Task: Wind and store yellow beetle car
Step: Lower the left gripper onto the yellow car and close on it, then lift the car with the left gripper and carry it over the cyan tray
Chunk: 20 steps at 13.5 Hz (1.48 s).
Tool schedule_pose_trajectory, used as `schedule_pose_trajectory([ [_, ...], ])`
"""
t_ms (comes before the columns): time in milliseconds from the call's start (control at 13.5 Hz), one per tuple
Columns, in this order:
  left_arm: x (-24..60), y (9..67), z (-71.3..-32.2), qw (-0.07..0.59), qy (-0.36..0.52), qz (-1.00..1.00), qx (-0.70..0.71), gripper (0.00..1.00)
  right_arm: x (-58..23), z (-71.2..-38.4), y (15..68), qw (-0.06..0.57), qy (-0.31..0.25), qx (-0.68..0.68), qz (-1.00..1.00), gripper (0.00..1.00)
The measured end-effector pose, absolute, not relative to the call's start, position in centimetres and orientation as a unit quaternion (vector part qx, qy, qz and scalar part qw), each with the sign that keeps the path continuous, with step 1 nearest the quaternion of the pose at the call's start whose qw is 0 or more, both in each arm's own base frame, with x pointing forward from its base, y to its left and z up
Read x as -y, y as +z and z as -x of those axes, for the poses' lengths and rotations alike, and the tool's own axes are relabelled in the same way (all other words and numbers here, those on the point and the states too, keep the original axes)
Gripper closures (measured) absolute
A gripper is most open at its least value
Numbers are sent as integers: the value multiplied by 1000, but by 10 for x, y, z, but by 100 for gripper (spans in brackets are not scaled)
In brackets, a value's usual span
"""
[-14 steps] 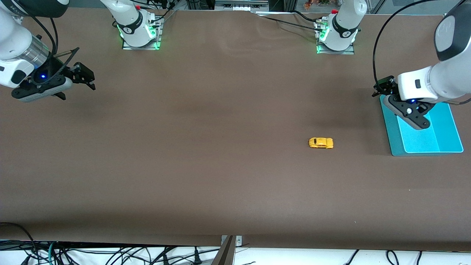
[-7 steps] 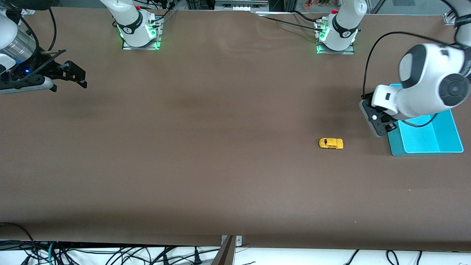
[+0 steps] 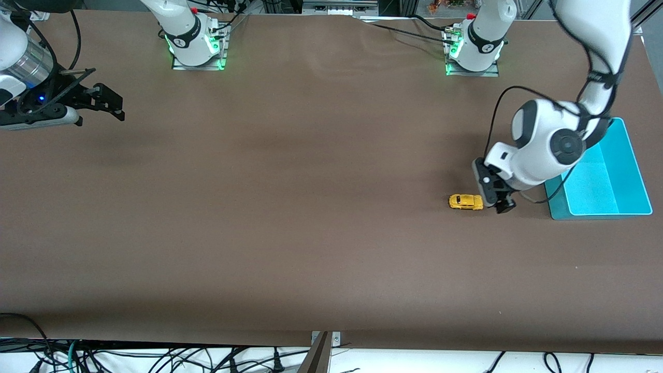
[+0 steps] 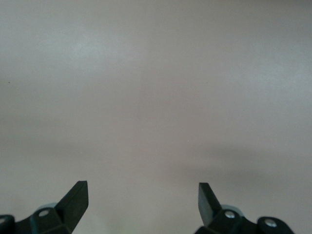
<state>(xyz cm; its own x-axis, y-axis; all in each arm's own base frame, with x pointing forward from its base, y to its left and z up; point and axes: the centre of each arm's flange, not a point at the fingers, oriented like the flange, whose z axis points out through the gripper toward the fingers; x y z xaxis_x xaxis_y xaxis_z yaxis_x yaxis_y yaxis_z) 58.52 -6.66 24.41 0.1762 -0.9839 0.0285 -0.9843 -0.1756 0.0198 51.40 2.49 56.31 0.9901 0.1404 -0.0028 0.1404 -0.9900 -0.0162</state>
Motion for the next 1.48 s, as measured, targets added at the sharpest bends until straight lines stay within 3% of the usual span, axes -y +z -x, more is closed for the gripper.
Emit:
schedule_pose_trajectory([
  [444,73,183,-585,19,11,-744,668,0,-25,-512,566,7,1,71,997,0],
  [815,80,183,-586,20,14,-739,674,53,-26,-512,566,7,1,71,997,0],
  [1111,67,209,-600,24,7,-737,675,54,-26,-512,566,7,1,71,997,0],
  [1481,-35,340,-633,83,-64,-766,634,54,-26,-512,566,8,1,71,997,0],
])
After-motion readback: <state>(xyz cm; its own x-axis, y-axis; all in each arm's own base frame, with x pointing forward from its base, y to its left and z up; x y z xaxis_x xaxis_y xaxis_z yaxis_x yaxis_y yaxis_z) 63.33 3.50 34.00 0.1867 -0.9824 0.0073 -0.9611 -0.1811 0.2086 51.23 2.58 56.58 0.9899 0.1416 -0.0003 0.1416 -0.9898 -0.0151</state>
